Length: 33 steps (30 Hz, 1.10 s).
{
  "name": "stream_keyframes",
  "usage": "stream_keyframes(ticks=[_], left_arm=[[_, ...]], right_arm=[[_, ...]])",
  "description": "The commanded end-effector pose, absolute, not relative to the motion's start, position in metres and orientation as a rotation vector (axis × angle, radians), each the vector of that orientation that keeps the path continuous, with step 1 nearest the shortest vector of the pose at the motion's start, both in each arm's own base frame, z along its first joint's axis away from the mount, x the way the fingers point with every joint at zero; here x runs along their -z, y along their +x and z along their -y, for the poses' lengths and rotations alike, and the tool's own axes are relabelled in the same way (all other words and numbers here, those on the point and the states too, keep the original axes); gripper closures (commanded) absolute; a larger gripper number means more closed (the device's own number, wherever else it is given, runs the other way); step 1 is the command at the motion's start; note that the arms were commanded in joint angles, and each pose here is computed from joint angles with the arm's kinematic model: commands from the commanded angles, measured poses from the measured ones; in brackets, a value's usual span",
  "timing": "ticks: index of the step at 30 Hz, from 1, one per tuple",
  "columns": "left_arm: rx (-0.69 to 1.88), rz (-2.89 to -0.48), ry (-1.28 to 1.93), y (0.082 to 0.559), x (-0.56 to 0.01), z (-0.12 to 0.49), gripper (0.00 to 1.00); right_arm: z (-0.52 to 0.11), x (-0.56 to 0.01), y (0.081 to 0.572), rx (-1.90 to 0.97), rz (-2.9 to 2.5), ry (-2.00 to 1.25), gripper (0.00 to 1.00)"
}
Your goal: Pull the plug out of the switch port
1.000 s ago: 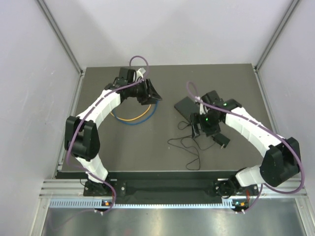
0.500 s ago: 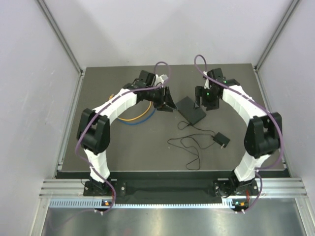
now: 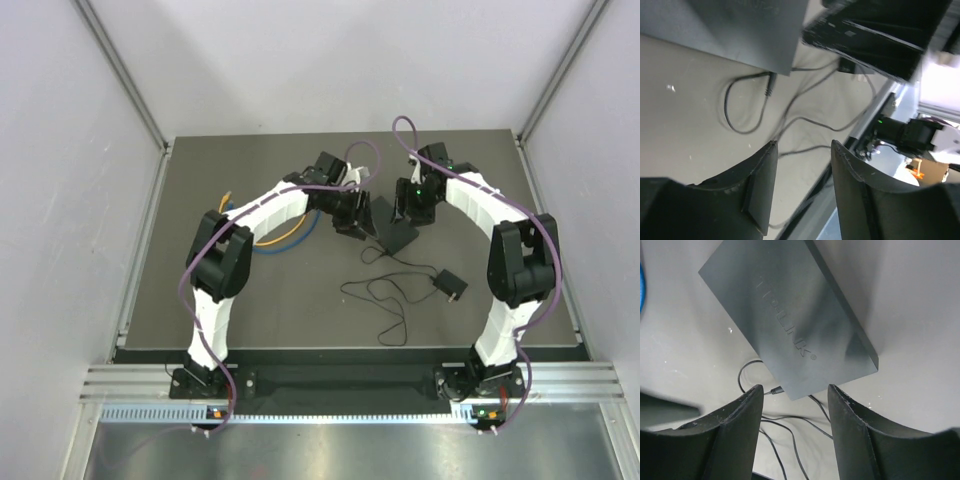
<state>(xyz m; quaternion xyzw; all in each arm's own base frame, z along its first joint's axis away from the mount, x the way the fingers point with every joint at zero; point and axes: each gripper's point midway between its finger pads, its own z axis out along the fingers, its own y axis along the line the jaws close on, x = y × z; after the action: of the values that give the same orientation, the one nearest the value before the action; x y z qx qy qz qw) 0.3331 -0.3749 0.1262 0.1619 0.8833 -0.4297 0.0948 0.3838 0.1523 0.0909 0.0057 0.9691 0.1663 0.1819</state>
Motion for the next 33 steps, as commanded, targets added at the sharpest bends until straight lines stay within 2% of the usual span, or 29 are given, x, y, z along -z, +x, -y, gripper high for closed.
stream_keyframes(ticks=[1,5,10,20,23,27,33], left_arm=[[1.225,-2.577,0.54,0.341,-0.112,0.392,0.48],[1.103,-2.573,0.6,0.339,-0.09,0.401,0.45],[1.078,-2.551,0.627,0.338,-0.072,0.41,0.54],[0.995,-2.576,0.658,0.345,-0.039,0.407,0.54],[0.987,-2.574,0.681,0.344,-0.036,0.407,0.55],[1.004,-2.578,0.707,0.339,-0.032,0.407,0.63],[1.059,-2.594,0.715,0.322,-0.033,0.405,0.62]], right_arm=[[-0.155,-0.09,0.392,-0.505,-2.708,-0.001,0.46],[-0.16,-0.093,0.389,-0.55,-2.709,-0.002,0.46],[-0.16,-0.093,0.383,-0.557,-2.716,-0.018,0.46],[-0.162,-0.088,0.374,-0.597,-2.726,-0.02,0.46],[-0.162,-0.088,0.372,-0.601,-2.724,-0.023,0.46],[-0.161,-0.091,0.371,-0.589,-2.715,-0.039,0.46],[-0.158,-0.092,0.37,-0.533,-2.711,-0.052,0.46]])
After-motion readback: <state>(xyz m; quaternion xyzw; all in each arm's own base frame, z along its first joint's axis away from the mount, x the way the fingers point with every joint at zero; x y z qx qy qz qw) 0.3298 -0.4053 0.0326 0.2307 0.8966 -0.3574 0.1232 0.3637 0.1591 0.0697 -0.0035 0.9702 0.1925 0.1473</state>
